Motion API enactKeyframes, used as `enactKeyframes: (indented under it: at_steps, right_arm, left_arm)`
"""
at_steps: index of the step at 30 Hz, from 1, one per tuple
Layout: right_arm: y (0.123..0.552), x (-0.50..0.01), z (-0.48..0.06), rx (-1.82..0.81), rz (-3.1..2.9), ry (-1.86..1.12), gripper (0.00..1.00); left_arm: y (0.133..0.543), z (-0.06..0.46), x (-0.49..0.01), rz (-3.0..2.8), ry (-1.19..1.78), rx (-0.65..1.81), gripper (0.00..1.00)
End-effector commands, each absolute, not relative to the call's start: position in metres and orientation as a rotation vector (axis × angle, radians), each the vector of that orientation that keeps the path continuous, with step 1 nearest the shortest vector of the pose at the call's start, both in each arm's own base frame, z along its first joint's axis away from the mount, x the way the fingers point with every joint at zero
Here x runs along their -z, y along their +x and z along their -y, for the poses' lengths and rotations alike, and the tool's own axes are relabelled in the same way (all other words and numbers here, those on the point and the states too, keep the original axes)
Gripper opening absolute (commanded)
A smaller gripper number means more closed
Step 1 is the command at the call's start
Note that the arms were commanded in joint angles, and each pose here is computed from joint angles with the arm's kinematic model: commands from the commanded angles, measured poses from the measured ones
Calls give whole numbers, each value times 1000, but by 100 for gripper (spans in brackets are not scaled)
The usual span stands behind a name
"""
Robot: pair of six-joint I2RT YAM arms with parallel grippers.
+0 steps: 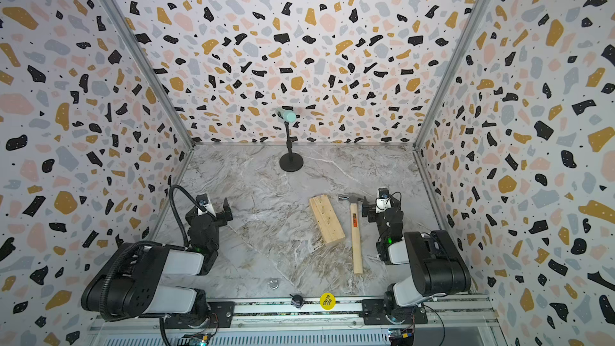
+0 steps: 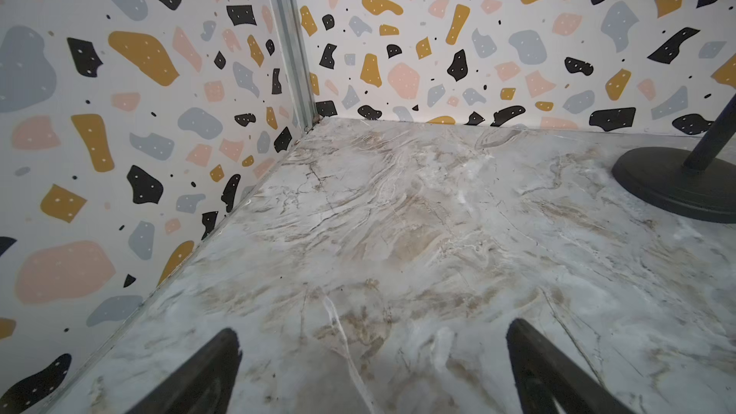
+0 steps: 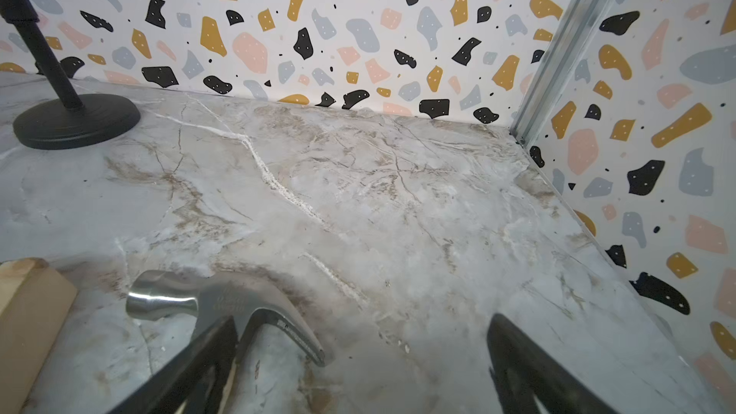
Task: Use a claw hammer to pull out a nail
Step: Pick up the hammer at the center of the board.
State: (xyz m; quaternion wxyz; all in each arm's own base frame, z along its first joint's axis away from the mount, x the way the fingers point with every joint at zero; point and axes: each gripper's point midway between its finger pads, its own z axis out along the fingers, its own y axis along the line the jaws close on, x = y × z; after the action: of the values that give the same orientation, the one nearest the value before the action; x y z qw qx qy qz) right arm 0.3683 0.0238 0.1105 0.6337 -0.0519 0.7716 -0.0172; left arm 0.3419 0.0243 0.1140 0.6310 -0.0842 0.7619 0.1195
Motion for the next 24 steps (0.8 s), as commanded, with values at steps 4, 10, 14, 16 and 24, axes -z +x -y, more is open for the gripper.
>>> enactKeyframes:
  at_steps: [4, 10, 14, 16, 24]
  right_arm:
    - [373, -119, -25, 33, -1739, -119, 99]
    - [373, -119, -24, 13, -1741, -121, 99]
    - [374, -119, -25, 15, -1741, -127, 99]
    - [374, -119, -25, 15, -1743, -126, 99]
    - [374, -119, -25, 15, -1741, -128, 99]
  left_arm:
    - [346, -27, -135, -1669, -208, -274, 99]
    - [346, -26, -135, -1670, -208, -273, 99]
    - [346, -26, -135, -1668, -207, -272, 99]
    - [346, -26, -135, -1666, -208, -271, 99]
    - [346, -26, -135, -1669, -205, -271, 99]
